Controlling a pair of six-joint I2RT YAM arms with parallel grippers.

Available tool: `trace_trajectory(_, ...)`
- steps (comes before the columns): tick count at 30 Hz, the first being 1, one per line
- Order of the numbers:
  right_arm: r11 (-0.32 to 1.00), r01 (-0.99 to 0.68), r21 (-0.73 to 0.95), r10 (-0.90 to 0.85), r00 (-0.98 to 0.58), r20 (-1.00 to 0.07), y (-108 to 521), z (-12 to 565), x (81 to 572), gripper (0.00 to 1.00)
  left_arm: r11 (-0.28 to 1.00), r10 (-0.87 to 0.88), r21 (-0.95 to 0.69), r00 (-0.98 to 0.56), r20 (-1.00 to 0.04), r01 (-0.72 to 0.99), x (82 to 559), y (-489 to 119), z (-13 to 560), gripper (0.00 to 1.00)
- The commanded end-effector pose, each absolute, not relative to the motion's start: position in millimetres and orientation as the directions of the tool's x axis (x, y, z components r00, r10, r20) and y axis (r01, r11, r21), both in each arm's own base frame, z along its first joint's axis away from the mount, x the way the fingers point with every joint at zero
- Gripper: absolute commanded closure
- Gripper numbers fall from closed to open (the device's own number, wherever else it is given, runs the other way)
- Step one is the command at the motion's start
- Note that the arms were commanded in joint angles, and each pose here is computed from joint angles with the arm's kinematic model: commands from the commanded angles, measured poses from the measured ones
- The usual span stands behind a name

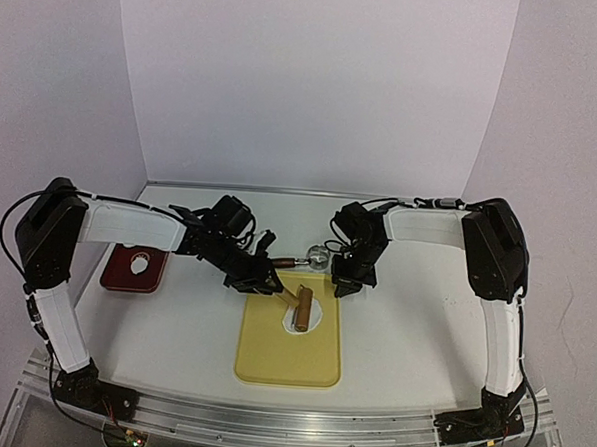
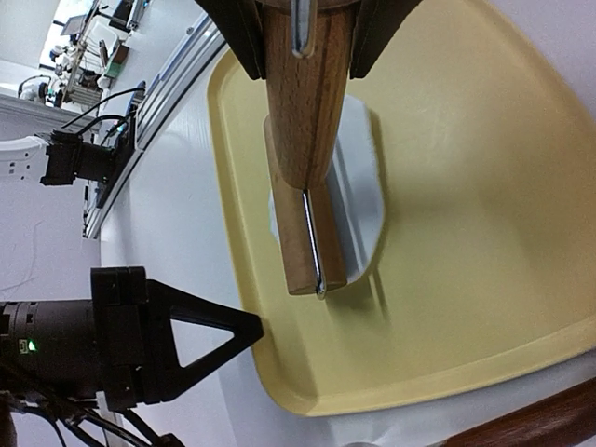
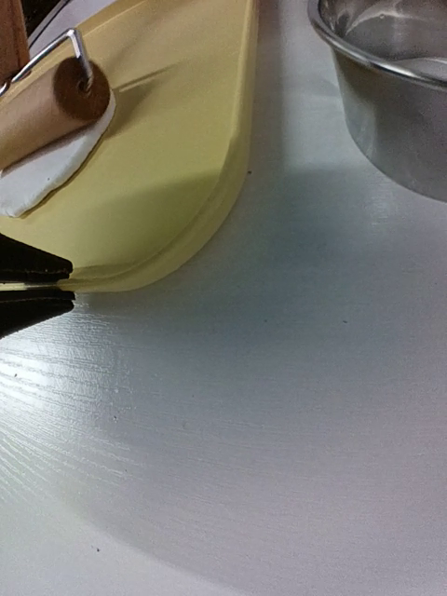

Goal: Roll out the dumpling wrappers from the dough

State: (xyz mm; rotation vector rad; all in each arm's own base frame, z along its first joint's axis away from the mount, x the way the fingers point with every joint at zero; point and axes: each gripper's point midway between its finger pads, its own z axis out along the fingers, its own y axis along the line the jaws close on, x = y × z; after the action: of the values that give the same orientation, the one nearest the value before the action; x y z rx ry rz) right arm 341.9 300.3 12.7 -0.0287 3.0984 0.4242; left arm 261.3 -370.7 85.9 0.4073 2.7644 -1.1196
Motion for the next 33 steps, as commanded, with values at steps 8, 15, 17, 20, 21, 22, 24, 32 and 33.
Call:
trace_trajectory(8, 0.963, -0.023, 0.269, -0.015, -0.999, -0.031, 299.7, 22.1, 340.5, 1.0, 0.912, 0.251, -0.353, -0.965, 0.07, 0.211, 206.3, -299.8, -15.1, 1.0)
trace_trajectory(15, 0.961, -0.019, 0.275, -0.014, -1.0, -0.022, 302.0, 20.0, 340.8, 1.0, 0.934, 0.202, -0.321, -0.974, 0.105, 0.159, 182.4, -261.5, -17.1, 1.0)
trace_trajectory(17, 0.961, -0.018, 0.276, -0.013, -1.0, -0.02, 302.3, 19.6, 340.8, 1.0, 0.937, 0.197, -0.315, -0.973, 0.119, 0.151, 174.1, -253.5, -19.0, 1.0)
trace_trajectory(20, 0.961, -0.018, 0.275, -0.013, -1.0, -0.02, 302.1, 19.3, 340.6, 1.0, 0.942, 0.192, -0.302, -0.972, 0.133, 0.144, 163.8, -242.3, -20.5, 1.0)
trace_trajectory(21, 0.961, -0.018, 0.276, -0.013, -1.0, -0.02, 302.1, 19.2, 340.5, 1.0, 0.944, 0.188, -0.297, -0.973, 0.135, 0.141, 161.9, -238.8, -20.6, 1.0)
trace_trajectory(22, 0.961, -0.018, 0.274, -0.013, -1.0, -0.021, 302.0, 19.5, 340.4, 1.0, 0.946, 0.183, -0.294, -0.974, 0.138, 0.136, 160.5, -235.3, -20.8, 1.0)
trace_trajectory(24, 0.962, -0.017, 0.274, -0.013, -1.0, -0.019, 301.4, 19.1, 340.0, 1.0, 0.949, 0.173, -0.289, -0.975, 0.142, 0.126, 159.0, -229.2, -21.3, 1.0)
trace_trajectory(32, 0.962, -0.016, 0.273, -0.011, -1.0, -0.02, 301.2, 19.8, 340.1, 1.0, 0.954, 0.121, -0.288, -0.984, 0.129, 0.08, 172.6, -205.7, -18.4, 1.0)
trace_trajectory(33, 0.962, -0.016, 0.274, -0.011, -1.0, -0.02, 301.4, 19.7, 340.1, 1.0, 0.955, 0.124, -0.284, -0.983, 0.132, 0.082, 173.2, -203.7, -19.6, 1.0)
